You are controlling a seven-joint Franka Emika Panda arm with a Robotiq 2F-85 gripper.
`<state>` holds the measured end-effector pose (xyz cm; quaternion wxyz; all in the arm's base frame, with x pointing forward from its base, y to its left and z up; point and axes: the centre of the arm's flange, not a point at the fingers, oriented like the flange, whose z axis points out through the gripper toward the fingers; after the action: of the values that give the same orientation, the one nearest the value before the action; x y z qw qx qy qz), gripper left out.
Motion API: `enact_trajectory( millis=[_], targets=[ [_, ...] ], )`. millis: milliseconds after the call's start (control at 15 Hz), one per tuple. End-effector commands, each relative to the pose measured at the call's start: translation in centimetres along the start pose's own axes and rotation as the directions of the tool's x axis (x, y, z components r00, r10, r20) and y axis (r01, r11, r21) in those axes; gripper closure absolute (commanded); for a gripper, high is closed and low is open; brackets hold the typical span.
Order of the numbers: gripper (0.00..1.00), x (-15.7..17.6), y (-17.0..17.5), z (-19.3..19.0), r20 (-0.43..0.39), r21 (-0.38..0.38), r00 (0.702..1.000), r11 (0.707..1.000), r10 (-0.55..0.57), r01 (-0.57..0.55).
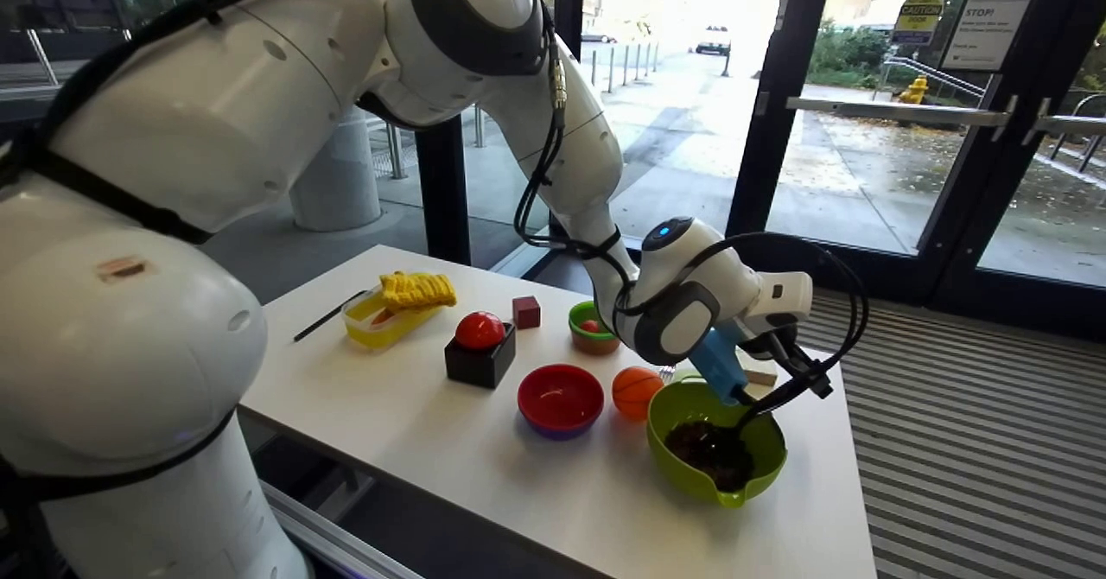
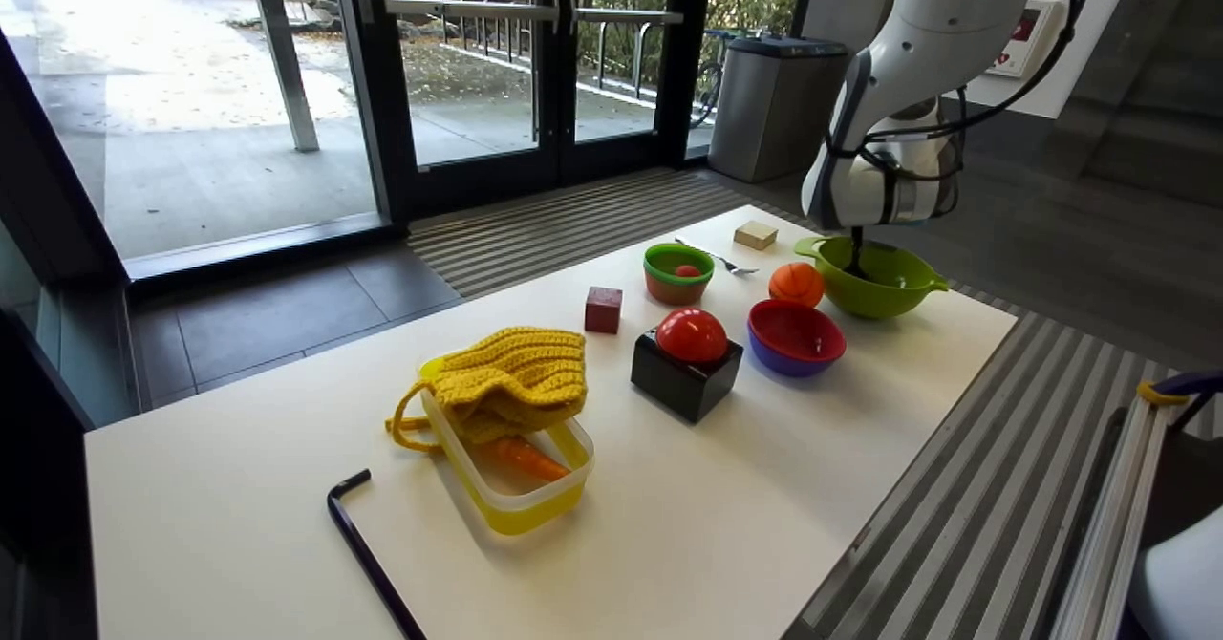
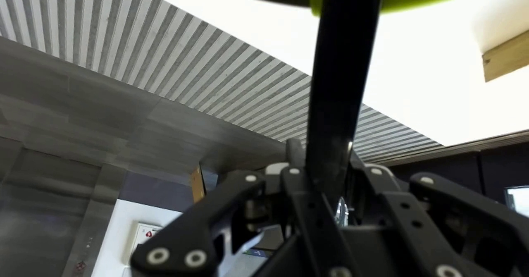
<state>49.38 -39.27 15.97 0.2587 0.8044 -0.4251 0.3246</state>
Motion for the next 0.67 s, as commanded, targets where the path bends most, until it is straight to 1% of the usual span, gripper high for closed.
enact_trajectory(
  millis=[0, 267, 600],
  targets=[
    [0.94, -4.6, 1.9, -0.7, -0.014, 0.000, 1.000, 1.000, -0.022, 0.022],
    [0.94, -5.0, 1.5, -0.6, -0.014, 0.001, 0.999, 0.999, -0.034, 0.034],
    [0.94, -2.9, 1.4, -0.5, -0.063, 0.004, 0.998, 1.000, 0.006, -0.006]
  ],
)
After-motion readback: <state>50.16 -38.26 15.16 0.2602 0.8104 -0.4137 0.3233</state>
